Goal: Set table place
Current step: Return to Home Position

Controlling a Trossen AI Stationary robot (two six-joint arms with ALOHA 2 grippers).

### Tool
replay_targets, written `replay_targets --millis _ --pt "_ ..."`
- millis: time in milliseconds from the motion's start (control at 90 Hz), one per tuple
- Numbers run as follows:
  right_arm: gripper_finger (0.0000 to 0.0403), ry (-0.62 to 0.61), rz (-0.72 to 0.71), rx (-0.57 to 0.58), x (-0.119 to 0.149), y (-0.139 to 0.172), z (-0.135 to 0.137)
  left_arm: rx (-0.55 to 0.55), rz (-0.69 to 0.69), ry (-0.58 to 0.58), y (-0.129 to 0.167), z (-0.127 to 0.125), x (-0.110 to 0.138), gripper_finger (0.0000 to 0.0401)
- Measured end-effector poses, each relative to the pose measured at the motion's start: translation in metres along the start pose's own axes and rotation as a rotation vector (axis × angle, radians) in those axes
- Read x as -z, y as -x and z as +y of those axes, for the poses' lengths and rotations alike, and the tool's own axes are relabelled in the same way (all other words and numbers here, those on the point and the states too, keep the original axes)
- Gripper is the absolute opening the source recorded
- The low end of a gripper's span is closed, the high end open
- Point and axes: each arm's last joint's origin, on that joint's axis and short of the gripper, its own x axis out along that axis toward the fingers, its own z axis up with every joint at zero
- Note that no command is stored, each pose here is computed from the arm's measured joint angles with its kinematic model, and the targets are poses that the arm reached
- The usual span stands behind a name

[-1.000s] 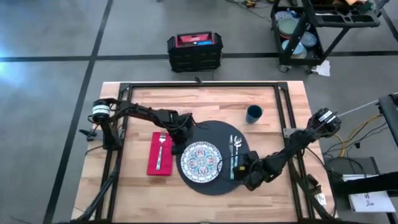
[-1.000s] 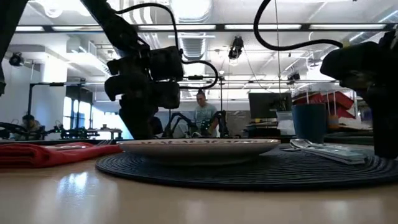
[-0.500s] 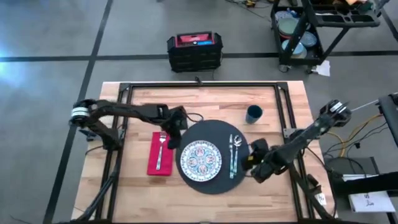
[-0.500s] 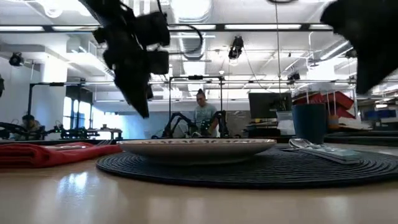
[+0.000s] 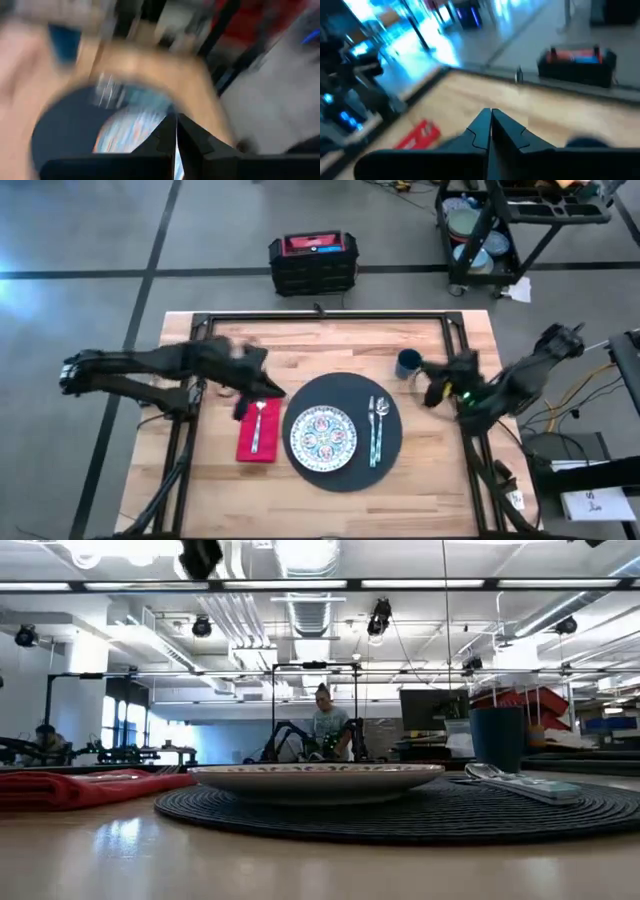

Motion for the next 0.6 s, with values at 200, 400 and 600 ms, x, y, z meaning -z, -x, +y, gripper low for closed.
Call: replay_targets --millis 200,400,600 --pt "0.0000 0.031 -0.027 -0.302 -0.008 0.010 -0.014 0.168 -0.412 -0.041 0.044 -0.011 0.018 0.0000" --pt "0.0000 0.196 -0.083 -0.424 -0.010 0.013 -0.031 0.003 -0.464 0.023 0.051 -0.001 0.039 0.0000" --pt "0.0000 0.028 -0.068 -0.455 -0.020 0.017 -0.045 0.015 -0.444 0.191 0.056 0.001 0.050 0.0000"
